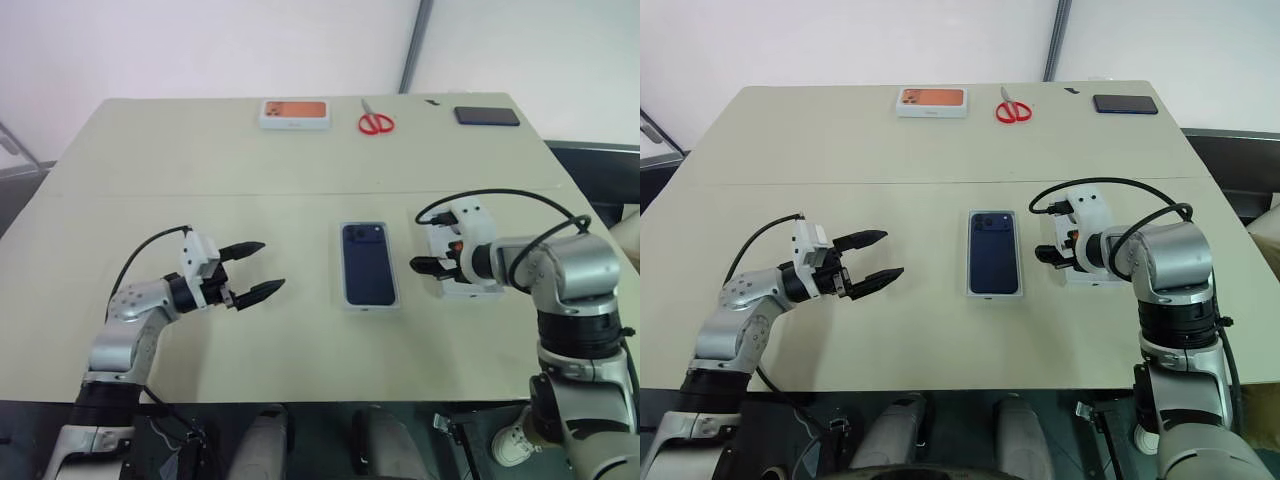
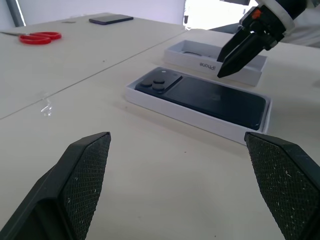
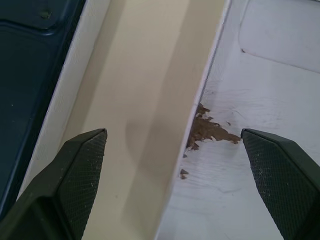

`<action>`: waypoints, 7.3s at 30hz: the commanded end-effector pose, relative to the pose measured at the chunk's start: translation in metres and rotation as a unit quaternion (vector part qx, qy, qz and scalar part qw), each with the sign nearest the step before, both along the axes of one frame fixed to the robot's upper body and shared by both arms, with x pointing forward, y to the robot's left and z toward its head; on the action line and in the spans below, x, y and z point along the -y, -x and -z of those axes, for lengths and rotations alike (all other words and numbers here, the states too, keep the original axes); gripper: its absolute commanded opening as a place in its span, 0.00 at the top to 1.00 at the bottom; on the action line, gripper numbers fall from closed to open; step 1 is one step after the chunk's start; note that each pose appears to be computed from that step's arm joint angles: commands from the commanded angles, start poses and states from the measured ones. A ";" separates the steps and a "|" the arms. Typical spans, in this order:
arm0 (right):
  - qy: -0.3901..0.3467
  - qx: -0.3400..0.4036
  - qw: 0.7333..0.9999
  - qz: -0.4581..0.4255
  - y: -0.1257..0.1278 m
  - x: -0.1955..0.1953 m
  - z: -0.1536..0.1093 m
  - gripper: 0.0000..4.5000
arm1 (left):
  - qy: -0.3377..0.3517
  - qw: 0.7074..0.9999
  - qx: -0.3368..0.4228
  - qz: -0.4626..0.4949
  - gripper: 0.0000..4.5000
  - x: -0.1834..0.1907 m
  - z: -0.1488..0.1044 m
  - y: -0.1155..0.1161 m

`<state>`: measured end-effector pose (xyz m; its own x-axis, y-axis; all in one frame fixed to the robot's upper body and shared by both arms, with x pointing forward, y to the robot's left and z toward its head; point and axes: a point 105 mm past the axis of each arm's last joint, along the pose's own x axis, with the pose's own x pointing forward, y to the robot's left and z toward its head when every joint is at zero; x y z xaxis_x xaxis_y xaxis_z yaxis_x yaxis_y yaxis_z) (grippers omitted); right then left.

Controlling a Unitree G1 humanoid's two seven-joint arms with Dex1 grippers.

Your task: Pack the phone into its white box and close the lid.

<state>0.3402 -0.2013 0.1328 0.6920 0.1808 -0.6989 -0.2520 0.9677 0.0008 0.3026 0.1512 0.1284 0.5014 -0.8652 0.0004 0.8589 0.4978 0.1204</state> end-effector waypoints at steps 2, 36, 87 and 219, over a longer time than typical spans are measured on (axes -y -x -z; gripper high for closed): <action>-0.002 0.015 1.000 0.019 -0.012 -0.002 -0.013 0.01 | 0.009 1.000 0.025 -0.004 0.00 0.004 -0.011 0.002; -0.021 0.079 0.995 0.053 -0.033 -0.016 -0.030 0.99 | 0.014 0.999 0.023 -0.032 0.00 0.004 -0.011 -0.004; -0.614 0.018 0.770 -0.173 0.035 -0.178 -0.066 0.99 | 0.079 0.992 0.021 -0.094 0.00 0.001 -0.033 -0.016; 0.082 0.306 0.889 -0.332 -0.022 -0.033 0.000 0.99 | 0.016 0.992 -0.123 0.010 1.00 0.109 0.013 -0.064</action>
